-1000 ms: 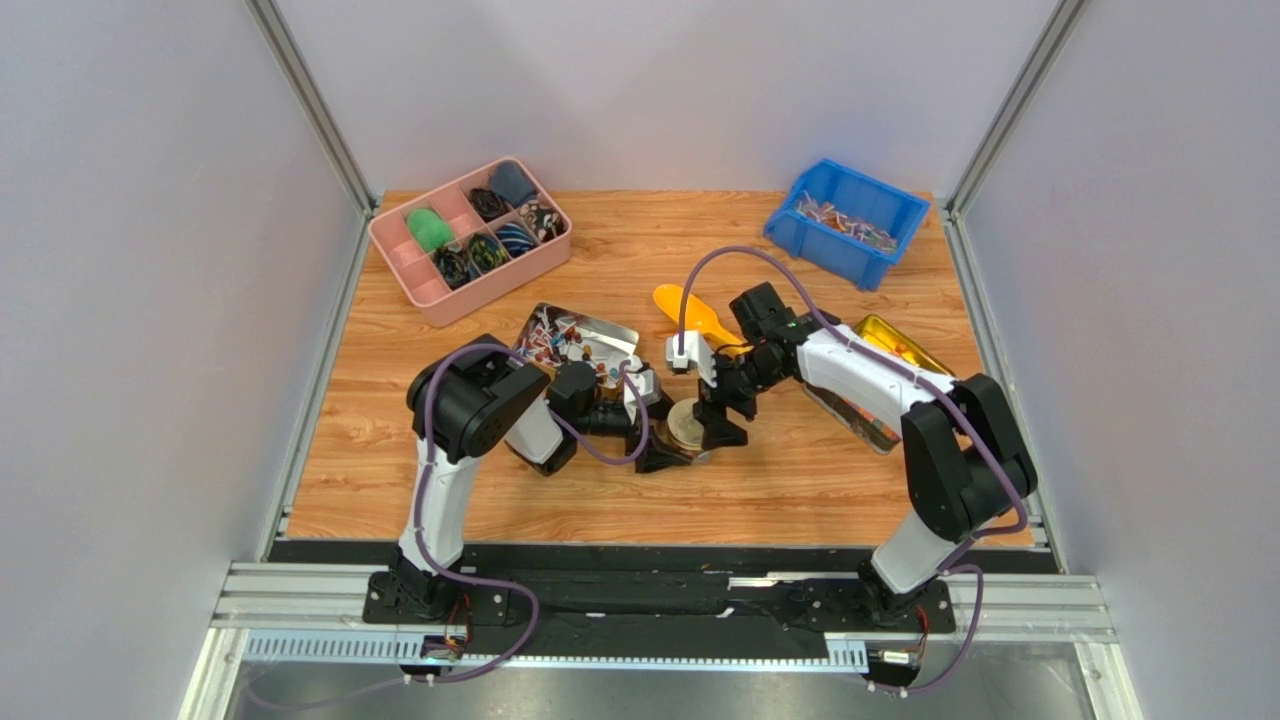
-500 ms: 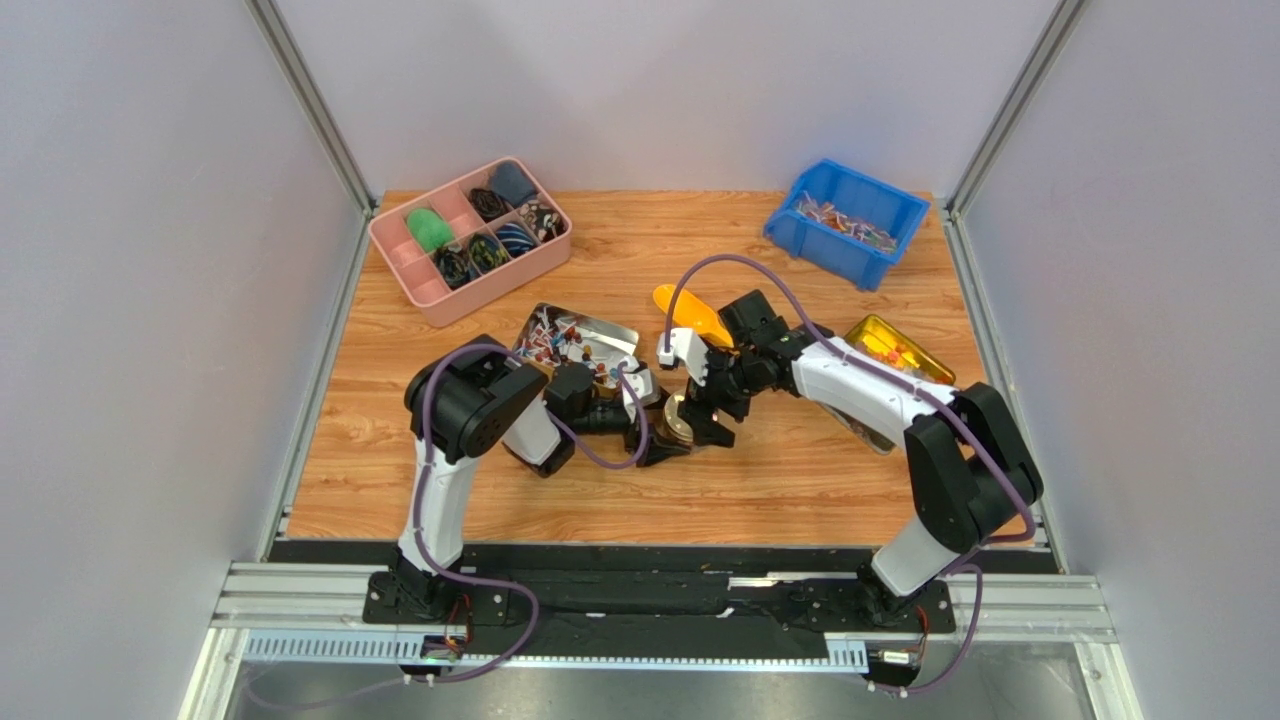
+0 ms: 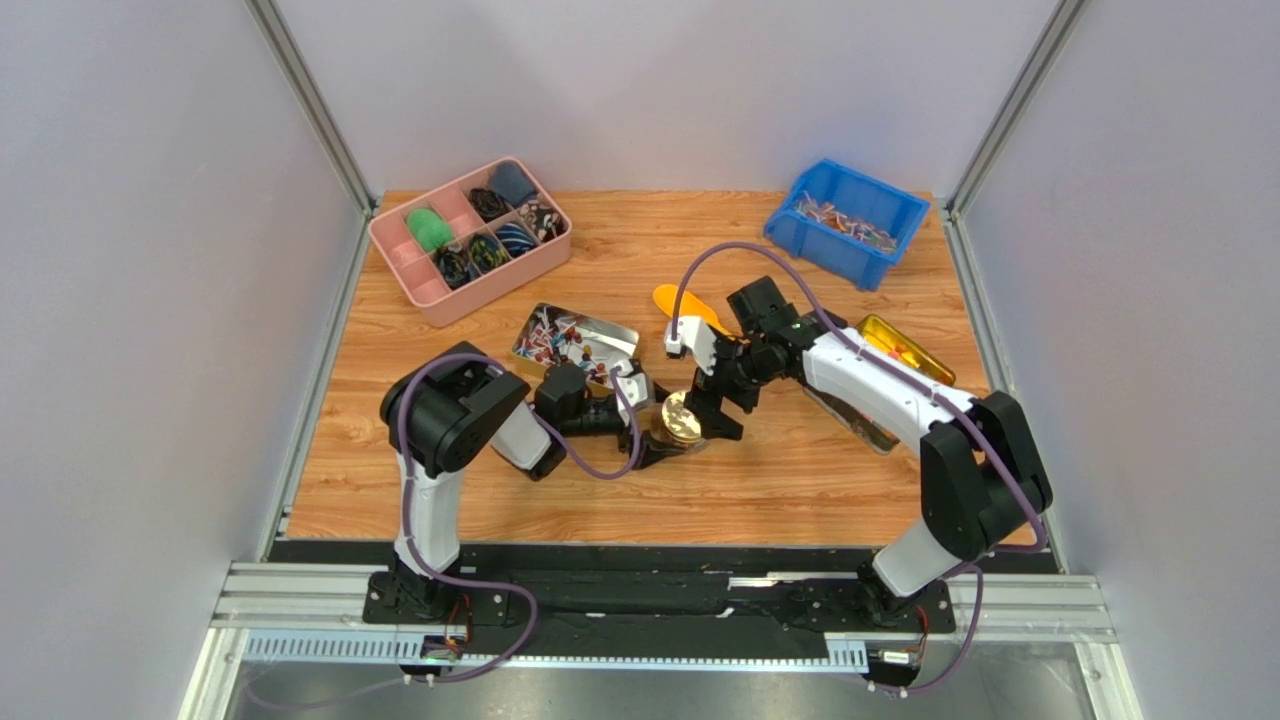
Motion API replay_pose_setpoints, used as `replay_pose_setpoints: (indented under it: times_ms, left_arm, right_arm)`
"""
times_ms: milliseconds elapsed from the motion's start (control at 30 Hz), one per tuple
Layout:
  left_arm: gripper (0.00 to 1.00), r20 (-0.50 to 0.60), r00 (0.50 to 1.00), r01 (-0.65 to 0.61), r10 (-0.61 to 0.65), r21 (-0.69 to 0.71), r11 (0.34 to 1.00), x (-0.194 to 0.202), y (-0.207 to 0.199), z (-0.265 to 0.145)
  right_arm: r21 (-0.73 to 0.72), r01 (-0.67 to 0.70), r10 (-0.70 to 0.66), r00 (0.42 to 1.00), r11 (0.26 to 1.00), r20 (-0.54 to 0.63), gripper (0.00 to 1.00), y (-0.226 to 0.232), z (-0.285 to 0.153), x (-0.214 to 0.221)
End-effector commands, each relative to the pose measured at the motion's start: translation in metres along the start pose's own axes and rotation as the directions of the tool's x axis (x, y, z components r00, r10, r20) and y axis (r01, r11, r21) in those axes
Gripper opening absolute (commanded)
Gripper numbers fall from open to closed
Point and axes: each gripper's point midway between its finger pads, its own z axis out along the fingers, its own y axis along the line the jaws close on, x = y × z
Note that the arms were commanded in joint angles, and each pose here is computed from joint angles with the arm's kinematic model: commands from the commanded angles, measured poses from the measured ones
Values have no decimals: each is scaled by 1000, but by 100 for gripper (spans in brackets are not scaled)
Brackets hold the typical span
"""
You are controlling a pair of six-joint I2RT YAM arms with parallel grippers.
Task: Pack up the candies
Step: Screw the bottle lid onto the packing bottle, then reset both arms
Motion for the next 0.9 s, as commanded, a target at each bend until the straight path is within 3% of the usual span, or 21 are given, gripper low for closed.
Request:
replay_pose_setpoints:
  times_ms: [0, 167, 333, 467, 533, 567, 633, 667, 700, 767, 800, 867]
  left_arm:
    - [99, 18, 992, -128, 129, -8, 992, -20, -1, -8]
    - [99, -38, 980, -195, 195, 0, 981, -22, -9, -22]
    - [99, -92, 979, -183, 183, 8, 983, -25, -14, -34]
    - [99, -112, 963, -245, 246, 19, 969, -54, -11, -43]
    - [99, -150, 963, -216, 223, 58, 975, -55, -18, -51]
    - [99, -129, 951, -277, 281, 44, 960, -77, -11, -56]
    - [99, -153, 953, -258, 261, 40, 965, -85, -11, -66]
    - [99, -123, 949, -288, 289, 22, 957, -111, -6, -70]
    - [99, -151, 959, -240, 239, 11, 971, -112, -2, -81]
    - [99, -119, 969, -218, 216, 0, 976, -151, 5, -92]
    - [99, -158, 978, -141, 137, -14, 990, -149, 7, -106]
    - [99, -132, 982, -144, 136, -52, 988, -194, 13, -119]
  right_arm:
    - [33, 35, -37, 998, 999, 53, 98, -10, -33, -25]
    - [56, 24, -28, 997, 998, 73, 98, -20, -51, -33]
    - [84, 1, -8, 996, 996, 83, 98, -24, -64, -38]
    - [145, -17, 2, 994, 989, 107, 99, -27, -83, -43]
    - [188, -23, 3, 994, 982, 108, 99, -30, -92, -43]
    - [223, -31, 5, 993, 974, 115, 100, -32, -102, -44]
    - [265, -37, 2, 991, 964, 131, 100, -33, -113, -46]
    - [291, -45, 6, 991, 956, 134, 100, -35, -119, -45]
    - [319, -51, -1, 987, 946, 160, 100, -33, -131, -50]
    - [359, -71, 3, 982, 930, 187, 100, -34, -146, -54]
    - [378, -101, 16, 975, 920, 220, 100, -31, -157, -59]
    - [412, -134, 30, 968, 901, 247, 100, -29, -171, -62]
